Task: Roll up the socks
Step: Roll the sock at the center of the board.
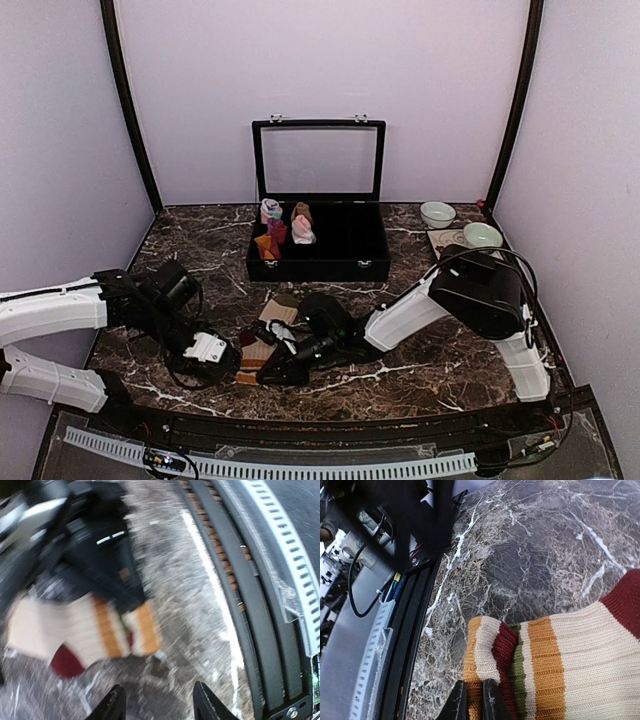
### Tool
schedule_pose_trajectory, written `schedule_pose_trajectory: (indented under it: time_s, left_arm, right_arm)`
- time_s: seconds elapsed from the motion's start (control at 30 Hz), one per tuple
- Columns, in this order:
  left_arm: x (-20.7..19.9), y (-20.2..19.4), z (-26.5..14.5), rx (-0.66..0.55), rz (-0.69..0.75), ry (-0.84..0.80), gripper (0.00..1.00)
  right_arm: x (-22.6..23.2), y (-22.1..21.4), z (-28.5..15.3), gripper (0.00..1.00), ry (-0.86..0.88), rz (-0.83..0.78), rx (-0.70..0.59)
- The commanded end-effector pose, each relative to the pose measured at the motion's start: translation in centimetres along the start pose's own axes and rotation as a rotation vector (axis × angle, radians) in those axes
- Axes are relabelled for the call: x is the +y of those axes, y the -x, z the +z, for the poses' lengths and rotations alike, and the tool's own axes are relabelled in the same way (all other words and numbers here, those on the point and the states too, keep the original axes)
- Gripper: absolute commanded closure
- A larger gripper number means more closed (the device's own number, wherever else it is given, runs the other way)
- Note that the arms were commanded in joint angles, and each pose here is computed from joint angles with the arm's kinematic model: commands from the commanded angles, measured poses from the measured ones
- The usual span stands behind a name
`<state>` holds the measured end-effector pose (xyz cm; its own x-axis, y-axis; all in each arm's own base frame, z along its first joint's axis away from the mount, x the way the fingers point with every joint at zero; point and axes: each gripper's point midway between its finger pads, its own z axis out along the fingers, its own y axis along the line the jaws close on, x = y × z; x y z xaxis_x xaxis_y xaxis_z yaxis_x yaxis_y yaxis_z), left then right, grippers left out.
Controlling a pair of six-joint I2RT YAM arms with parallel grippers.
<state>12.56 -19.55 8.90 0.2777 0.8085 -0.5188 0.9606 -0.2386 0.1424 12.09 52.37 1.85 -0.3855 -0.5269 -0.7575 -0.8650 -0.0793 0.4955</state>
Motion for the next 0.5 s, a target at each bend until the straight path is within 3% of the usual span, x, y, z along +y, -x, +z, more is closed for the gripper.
schedule_pose_trajectory:
  time_s: [0.0,0.2,0.47]
  left_arm:
    - [-0.8,2.0,2.2,0.000,0.073,-0.062,0.54]
    - [-0.6,2.2,5.1,0.040,0.185,0.004,0.61]
    - [0.6,2.3,6.6,0.065,0.222,0.090,0.61]
  right_arm:
    - [-3.3,-13.5,-1.3,0.87,-0.126,0.475,0.321]
    - [-4.5,-13.5,-1.9,0.87,-0.144,0.603,0.289]
    - [-5.7,-13.2,-1.8,0.89,-0.176,0.649,0.292]
